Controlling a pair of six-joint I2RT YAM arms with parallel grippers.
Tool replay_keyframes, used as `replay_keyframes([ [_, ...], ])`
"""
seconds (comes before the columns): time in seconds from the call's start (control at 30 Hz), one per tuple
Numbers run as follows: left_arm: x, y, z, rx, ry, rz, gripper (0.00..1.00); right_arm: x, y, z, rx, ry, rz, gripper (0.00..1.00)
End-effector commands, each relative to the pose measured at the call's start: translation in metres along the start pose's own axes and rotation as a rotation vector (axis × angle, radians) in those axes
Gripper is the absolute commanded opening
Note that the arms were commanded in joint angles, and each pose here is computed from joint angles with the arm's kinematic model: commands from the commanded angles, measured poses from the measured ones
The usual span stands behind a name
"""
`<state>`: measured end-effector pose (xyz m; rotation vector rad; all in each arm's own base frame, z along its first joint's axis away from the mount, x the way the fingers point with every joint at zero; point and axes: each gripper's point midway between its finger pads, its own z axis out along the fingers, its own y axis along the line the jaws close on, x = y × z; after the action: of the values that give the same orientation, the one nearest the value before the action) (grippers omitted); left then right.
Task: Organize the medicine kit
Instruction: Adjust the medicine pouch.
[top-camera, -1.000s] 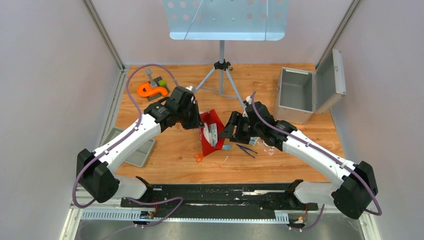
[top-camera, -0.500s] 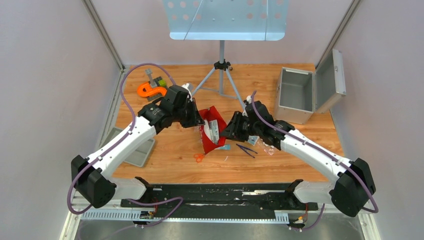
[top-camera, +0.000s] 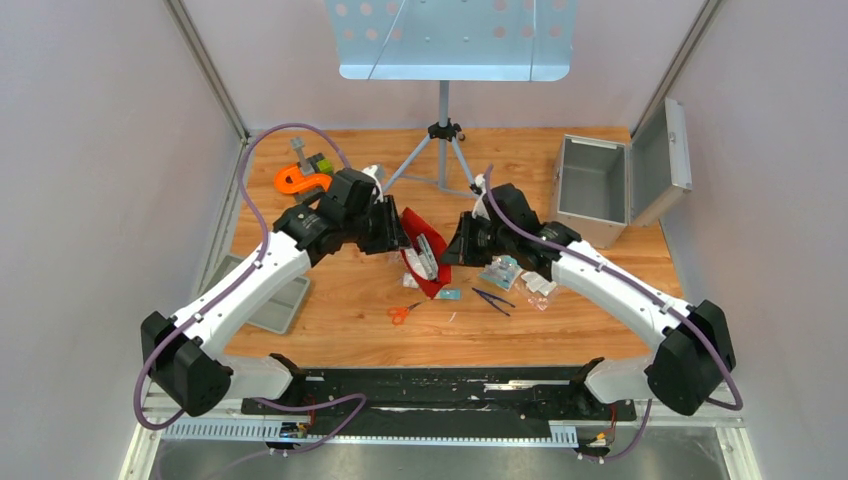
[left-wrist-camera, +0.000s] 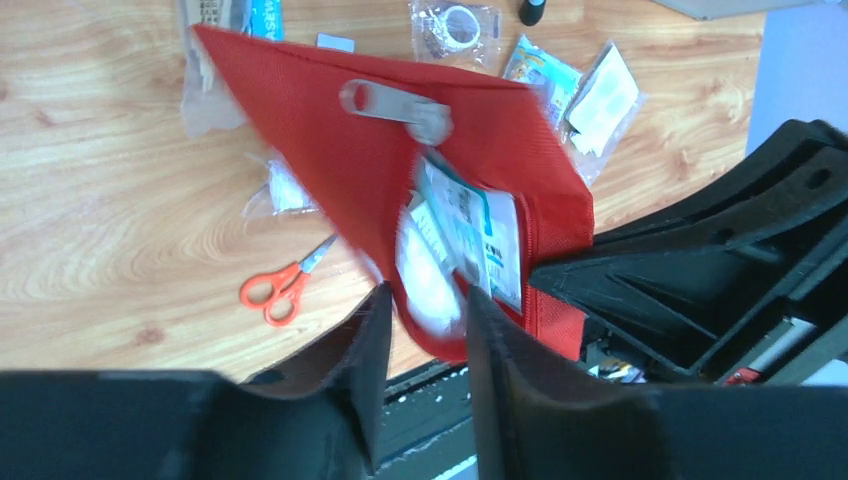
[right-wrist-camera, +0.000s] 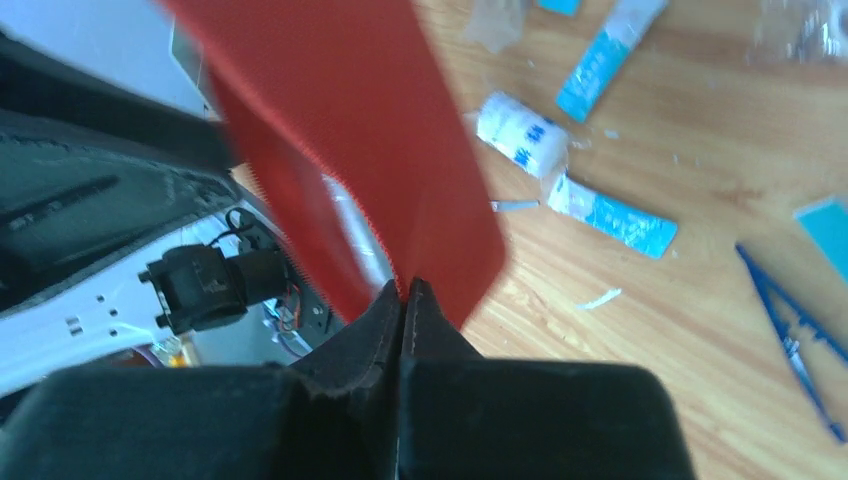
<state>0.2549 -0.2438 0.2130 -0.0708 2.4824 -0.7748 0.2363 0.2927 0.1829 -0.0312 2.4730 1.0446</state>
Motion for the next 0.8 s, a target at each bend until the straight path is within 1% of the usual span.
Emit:
replay_keyframes([
  [0.0, -0.029, 0.000, -0.032, -0.014, -0.093, 0.123, 0.57, -0.018, 0.029, -0.011, -0.082, 0.052, -0.293, 0.00],
  [0.03, -0.030, 0.004, -0.038, -0.027, -0.095, 0.148, 0.60, -0.016, 0.030, -0.011, -0.088, 0.089, -0.336, 0.00],
  [0.07, -0.039, 0.007, -0.046, -0.031, -0.117, 0.208, 0.65, -0.017, 0.034, -0.013, -0.100, 0.112, -0.381, 0.00],
  [0.1, -0.042, 0.009, -0.054, -0.034, -0.123, 0.280, 0.67, -0.014, 0.034, -0.013, -0.109, 0.145, -0.413, 0.00],
  [0.13, -0.049, 0.007, -0.063, -0.020, -0.143, 0.311, 0.69, -0.012, 0.034, -0.013, -0.118, 0.172, -0.446, 0.00],
  [0.17, -0.052, 0.008, -0.071, -0.019, -0.148, 0.386, 0.70, -0.009, 0.033, -0.013, -0.126, 0.201, -0.474, 0.00],
  [0.2, -0.056, 0.000, -0.080, 0.009, -0.162, 0.426, 0.73, -0.007, 0.034, -0.015, -0.136, 0.220, -0.499, 0.00],
  [0.23, -0.057, 0.000, -0.085, 0.020, -0.161, 0.508, 0.74, -0.006, 0.034, -0.016, -0.142, 0.238, -0.523, 0.00],
  [0.27, -0.056, -0.010, -0.091, 0.071, -0.160, 0.557, 0.78, -0.003, 0.034, -0.018, -0.159, 0.258, -0.554, 0.00],
  [0.3, -0.056, -0.013, -0.094, 0.094, -0.158, 0.638, 0.79, -0.002, 0.036, -0.020, -0.173, 0.272, -0.570, 0.00],
  [0.33, -0.053, -0.022, -0.097, 0.148, -0.151, 0.679, 0.80, 0.000, 0.037, -0.021, -0.184, 0.286, -0.584, 0.00],
  [0.43, -0.054, -0.032, -0.100, 0.211, -0.145, 0.823, 0.80, 0.004, 0.041, -0.026, -0.222, 0.329, -0.611, 0.00],
  [0.5, -0.057, -0.040, -0.101, 0.251, -0.161, 0.886, 0.80, 0.004, 0.042, -0.028, -0.233, 0.344, -0.619, 0.00],
  [0.6, -0.042, -0.056, -0.100, 0.393, -0.138, 0.963, 0.81, 0.005, 0.043, -0.031, -0.250, 0.360, -0.604, 0.00],
  [0.67, -0.035, -0.062, -0.098, 0.451, -0.132, 1.009, 0.82, 0.003, 0.042, -0.032, -0.251, 0.363, -0.593, 0.00],
  [0.7, -0.028, -0.063, -0.094, 0.467, -0.120, 1.030, 0.83, 0.003, 0.042, -0.033, -0.254, 0.363, -0.587, 0.00],
  [0.73, -0.028, -0.065, -0.092, 0.474, -0.133, 1.048, 0.84, 0.001, 0.042, -0.033, -0.258, 0.362, -0.583, 0.00],
  [0.77, -0.020, -0.065, -0.086, 0.478, -0.118, 1.068, 0.87, 0.001, 0.042, -0.034, -0.263, 0.362, -0.580, 0.00],
])
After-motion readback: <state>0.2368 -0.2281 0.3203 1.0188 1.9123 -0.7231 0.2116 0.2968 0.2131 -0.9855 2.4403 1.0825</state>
